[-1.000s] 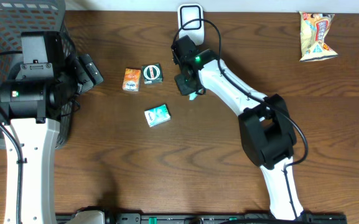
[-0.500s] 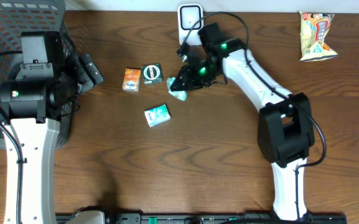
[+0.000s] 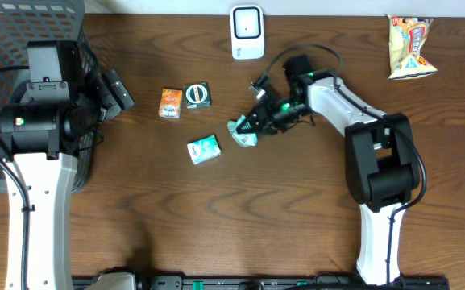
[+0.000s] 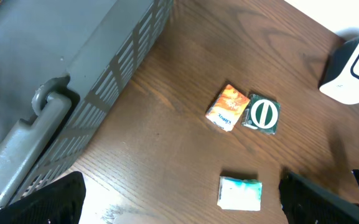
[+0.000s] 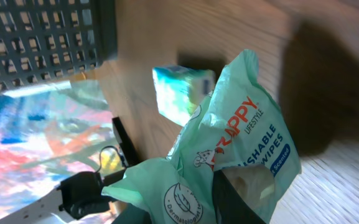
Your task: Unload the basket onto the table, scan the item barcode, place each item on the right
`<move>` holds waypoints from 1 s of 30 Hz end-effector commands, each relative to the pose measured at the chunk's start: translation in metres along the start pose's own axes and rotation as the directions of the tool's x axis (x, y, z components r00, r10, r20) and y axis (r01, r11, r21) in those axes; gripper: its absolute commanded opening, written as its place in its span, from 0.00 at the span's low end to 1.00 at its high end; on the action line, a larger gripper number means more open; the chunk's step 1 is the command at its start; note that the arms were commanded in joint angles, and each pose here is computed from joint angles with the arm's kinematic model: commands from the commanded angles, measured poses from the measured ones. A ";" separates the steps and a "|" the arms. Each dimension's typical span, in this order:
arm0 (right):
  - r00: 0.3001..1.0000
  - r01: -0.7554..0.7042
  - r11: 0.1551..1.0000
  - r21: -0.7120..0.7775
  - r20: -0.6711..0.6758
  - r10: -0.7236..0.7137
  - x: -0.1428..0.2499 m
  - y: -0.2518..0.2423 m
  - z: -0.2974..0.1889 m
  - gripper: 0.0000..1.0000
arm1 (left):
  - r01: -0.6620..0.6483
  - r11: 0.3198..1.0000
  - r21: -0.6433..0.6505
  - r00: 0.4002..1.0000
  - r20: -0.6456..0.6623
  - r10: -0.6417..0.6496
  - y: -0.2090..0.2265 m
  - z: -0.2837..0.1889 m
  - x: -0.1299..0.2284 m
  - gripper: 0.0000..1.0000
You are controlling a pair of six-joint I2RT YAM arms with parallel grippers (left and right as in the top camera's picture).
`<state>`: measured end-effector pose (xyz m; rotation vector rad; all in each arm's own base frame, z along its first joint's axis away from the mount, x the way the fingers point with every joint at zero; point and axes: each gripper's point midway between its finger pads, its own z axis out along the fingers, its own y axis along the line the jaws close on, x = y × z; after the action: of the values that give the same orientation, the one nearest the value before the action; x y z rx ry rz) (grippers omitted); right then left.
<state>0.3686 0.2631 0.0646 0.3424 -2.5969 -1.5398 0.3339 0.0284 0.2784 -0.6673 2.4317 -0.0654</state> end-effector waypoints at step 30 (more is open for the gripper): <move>0.950 -0.314 0.835 0.452 0.138 0.282 0.023 -0.091 -0.158 0.45 | 0.013 1.000 -0.005 1.000 0.007 -0.012 0.002 -0.002 -0.001 0.98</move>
<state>0.3976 0.0653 0.0478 -0.2395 -2.8701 -0.8224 0.3339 0.0283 0.2784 -0.6672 2.4318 -0.0658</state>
